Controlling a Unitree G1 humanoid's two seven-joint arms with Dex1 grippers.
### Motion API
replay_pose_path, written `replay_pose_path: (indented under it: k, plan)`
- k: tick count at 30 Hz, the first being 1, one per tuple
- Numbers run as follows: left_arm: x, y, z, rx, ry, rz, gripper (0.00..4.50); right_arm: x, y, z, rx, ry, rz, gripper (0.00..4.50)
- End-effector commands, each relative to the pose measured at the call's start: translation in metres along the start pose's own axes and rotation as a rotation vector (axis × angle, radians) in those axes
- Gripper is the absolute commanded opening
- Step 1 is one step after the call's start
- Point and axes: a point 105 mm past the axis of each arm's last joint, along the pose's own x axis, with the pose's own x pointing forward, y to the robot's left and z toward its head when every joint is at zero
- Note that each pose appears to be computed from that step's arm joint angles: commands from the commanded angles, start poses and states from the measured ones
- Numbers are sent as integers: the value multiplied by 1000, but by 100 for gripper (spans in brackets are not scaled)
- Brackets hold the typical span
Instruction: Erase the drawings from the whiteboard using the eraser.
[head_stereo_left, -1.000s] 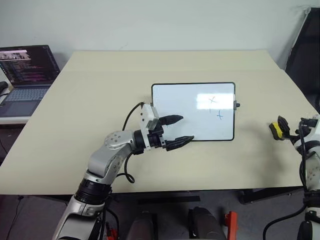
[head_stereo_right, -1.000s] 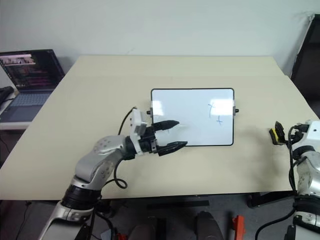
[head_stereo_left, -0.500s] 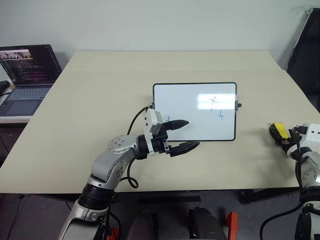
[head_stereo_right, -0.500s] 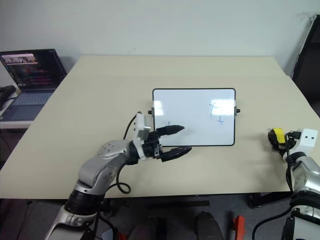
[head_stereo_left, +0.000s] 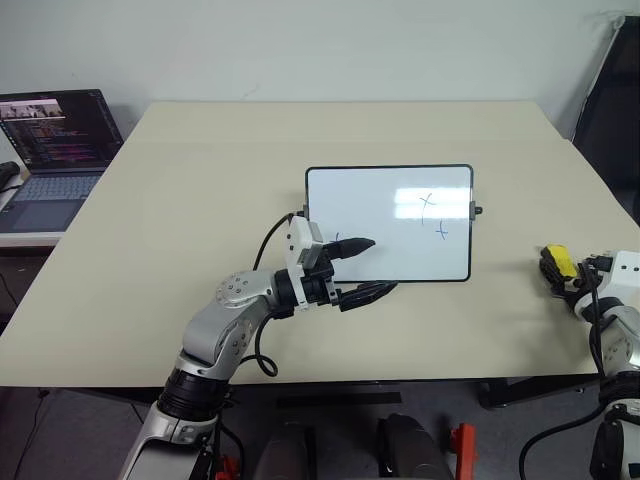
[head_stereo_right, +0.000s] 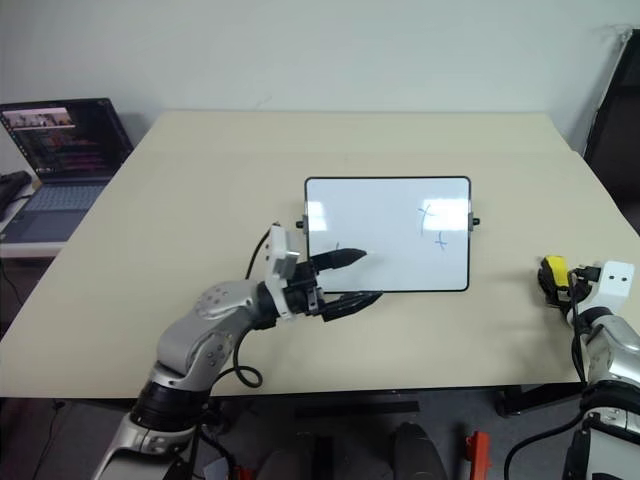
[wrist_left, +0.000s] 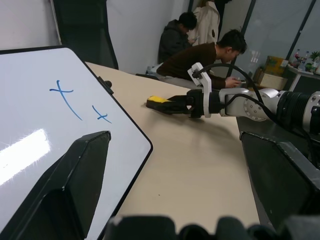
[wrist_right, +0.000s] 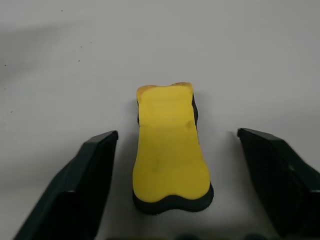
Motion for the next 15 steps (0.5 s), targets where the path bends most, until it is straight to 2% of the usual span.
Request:
replay_pose_path:
  k: [1, 4, 6, 11, 12, 15]
  plan:
    - [-1, -3, 11, 42, -28, -5, 450, 0, -4, 19, -39, -56, -6, 284]
    - [-1, -3, 12, 43, -27, -4, 450, 0, -4, 18, -39, -56, -7, 170]
    - [-1, -3, 12, 42, -27, -4, 450, 0, -4, 17, -37, -58, -10, 117]
    - [-2, -3, 12, 42, -24, -3, 450, -2, -3, 21, -32, -88, -6, 113]
    - [-3, -2, 13, 47, -21, 3, 450, -2, 0, 30, -26, -120, 6, 113]
    - [-17, 11, 15, 80, 5, 57, 450, -11, 20, 82, 2, -295, 105, 113]
